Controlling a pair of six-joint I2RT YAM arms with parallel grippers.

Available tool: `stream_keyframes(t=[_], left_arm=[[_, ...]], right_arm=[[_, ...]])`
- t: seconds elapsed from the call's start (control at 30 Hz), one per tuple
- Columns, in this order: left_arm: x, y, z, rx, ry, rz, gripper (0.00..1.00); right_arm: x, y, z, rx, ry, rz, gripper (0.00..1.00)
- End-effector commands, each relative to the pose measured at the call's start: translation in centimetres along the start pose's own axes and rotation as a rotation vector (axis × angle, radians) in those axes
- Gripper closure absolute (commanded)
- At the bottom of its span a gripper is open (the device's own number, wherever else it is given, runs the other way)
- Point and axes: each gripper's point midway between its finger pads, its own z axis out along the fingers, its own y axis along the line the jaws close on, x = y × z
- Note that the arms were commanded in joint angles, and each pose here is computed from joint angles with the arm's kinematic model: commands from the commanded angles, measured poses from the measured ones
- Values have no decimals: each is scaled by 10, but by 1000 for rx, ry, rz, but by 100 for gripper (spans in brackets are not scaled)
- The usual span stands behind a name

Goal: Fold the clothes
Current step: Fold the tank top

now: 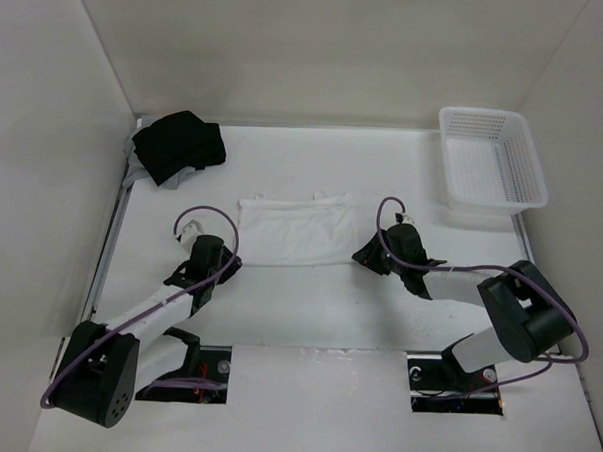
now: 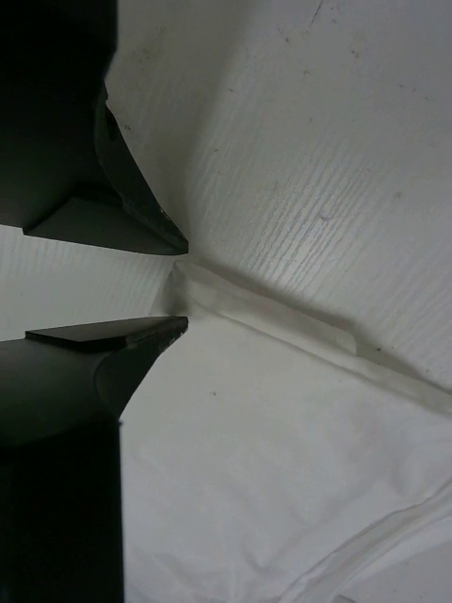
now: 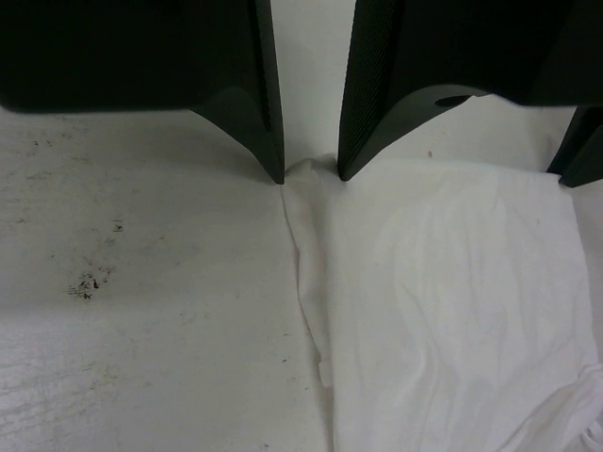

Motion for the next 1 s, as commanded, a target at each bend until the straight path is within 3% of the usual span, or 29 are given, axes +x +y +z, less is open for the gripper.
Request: stream_keyframes(t=[0.0, 0.2, 0.6, 0.77, 0.97], left_arm=[[3, 7, 3, -34, 11, 1, 71], [-2, 1, 9, -6, -8, 1, 80], [-23, -24, -4, 110, -82, -2, 97], [-60, -70, -69, 265, -180, 20, 97], [-115, -101, -170, 380, -348, 73, 97]], right_arm=[[-1, -5, 0, 15, -19, 27, 69], [0, -6, 0, 16, -19, 36, 83], [-14, 13, -18, -51, -74, 8, 97], [-20, 44, -68, -128, -124, -63, 99], [-34, 94, -185, -276, -216, -144, 99]])
